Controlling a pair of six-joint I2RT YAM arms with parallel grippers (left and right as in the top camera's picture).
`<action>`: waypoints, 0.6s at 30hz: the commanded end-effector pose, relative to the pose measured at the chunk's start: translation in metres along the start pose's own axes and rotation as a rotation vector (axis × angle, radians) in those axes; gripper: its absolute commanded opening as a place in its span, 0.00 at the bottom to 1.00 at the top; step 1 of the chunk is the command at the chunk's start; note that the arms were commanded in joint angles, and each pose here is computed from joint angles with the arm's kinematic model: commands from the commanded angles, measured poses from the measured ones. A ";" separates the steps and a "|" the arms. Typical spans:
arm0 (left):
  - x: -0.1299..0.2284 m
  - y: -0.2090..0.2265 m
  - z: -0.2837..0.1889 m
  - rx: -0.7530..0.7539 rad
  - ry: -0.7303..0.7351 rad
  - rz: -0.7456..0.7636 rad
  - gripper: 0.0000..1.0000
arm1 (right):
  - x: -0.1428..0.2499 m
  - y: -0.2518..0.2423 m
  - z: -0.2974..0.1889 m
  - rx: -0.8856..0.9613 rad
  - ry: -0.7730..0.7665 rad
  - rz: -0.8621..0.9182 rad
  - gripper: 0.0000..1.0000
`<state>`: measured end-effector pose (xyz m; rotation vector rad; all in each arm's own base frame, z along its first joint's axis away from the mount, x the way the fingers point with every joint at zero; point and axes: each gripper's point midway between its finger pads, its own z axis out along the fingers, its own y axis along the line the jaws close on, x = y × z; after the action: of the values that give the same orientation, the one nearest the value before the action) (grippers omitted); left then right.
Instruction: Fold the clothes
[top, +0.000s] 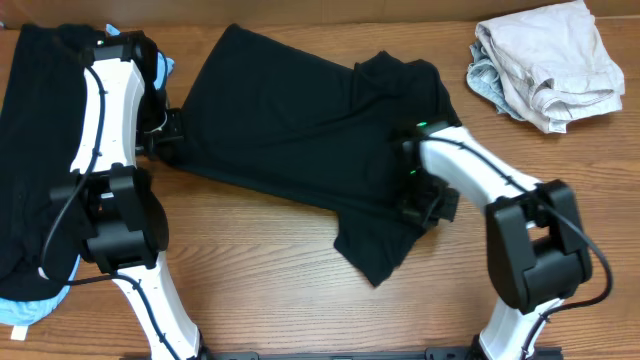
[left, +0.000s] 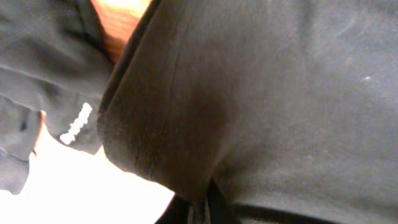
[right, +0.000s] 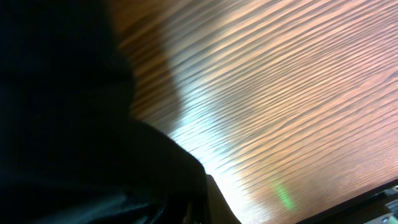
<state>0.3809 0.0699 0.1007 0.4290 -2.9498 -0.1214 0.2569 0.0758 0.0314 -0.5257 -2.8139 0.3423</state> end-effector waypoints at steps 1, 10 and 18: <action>0.017 0.009 0.019 -0.041 0.085 0.005 0.04 | -0.015 -0.030 -0.003 -0.024 0.012 0.018 0.04; 0.075 0.007 0.097 -0.066 0.307 -0.047 0.04 | -0.040 -0.076 -0.005 -0.171 0.050 0.078 0.04; 0.098 -0.001 0.121 -0.041 0.371 -0.068 0.04 | -0.054 -0.087 -0.006 -0.367 0.073 0.090 0.09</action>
<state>0.2741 0.0322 -0.0010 0.4708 -2.5755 0.0152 0.2764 -0.0050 0.0436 -0.7554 -2.7348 -0.1646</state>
